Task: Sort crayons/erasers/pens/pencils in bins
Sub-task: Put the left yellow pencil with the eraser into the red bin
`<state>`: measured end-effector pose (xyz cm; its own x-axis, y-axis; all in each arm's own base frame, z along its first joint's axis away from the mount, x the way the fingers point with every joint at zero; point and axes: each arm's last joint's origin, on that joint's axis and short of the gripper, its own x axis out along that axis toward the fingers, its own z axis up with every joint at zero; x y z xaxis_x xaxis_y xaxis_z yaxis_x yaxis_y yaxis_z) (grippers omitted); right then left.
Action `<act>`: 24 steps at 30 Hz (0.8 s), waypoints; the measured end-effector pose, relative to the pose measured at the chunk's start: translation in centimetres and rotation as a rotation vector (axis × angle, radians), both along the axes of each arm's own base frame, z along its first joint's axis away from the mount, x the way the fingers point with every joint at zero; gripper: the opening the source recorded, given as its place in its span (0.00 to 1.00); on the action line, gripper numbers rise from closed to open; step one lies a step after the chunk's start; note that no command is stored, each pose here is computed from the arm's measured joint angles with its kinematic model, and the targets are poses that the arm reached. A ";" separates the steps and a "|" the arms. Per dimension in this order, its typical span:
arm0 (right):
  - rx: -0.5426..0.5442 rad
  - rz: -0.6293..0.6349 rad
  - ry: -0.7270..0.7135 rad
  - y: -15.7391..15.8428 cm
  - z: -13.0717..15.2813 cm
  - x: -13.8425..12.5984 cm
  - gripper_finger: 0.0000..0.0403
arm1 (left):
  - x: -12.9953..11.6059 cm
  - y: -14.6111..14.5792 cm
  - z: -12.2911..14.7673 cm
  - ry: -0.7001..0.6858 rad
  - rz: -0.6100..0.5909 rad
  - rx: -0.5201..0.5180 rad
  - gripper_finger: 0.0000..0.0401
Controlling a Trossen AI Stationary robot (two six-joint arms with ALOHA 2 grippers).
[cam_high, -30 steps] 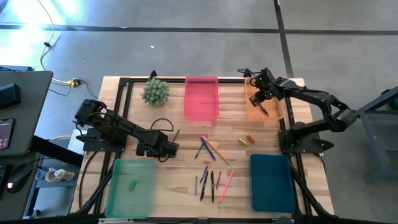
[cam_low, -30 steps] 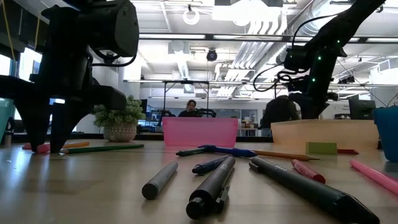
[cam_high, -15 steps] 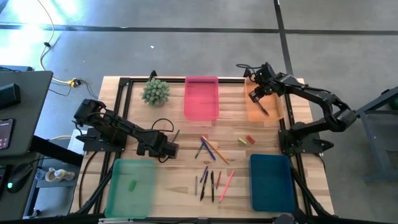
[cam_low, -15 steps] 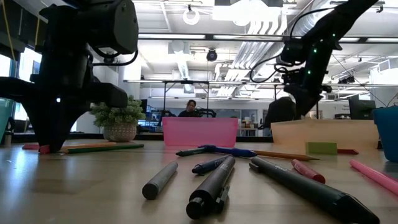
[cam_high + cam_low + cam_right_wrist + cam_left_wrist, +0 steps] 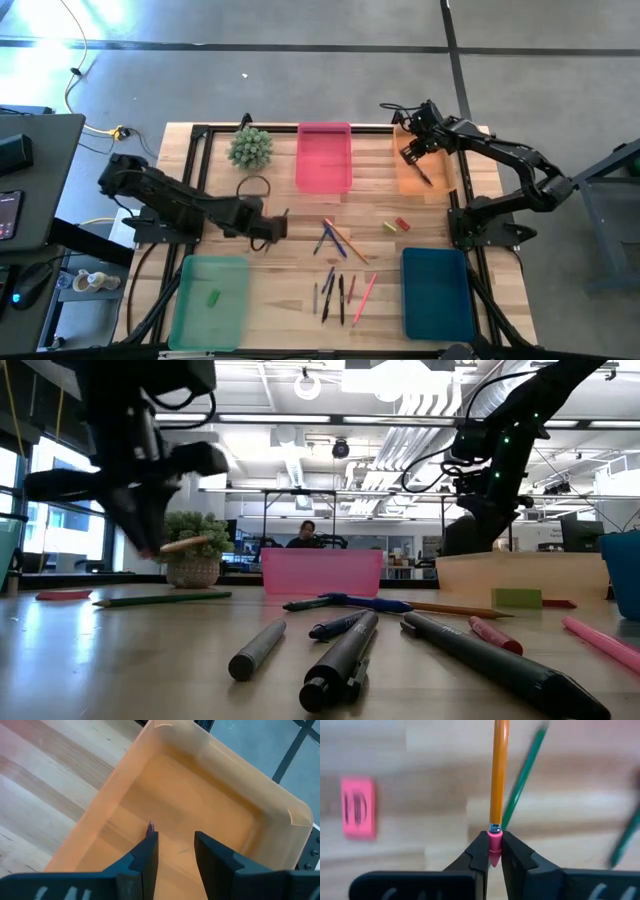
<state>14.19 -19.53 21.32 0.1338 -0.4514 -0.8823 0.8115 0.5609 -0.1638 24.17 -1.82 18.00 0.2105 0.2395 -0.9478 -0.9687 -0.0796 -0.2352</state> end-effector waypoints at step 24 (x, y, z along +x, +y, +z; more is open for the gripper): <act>0.088 -0.057 -0.139 0.4 0.0 0.5 0.29 | 1.8 11.2 5.2 -0.357 -0.203 0.443 0.05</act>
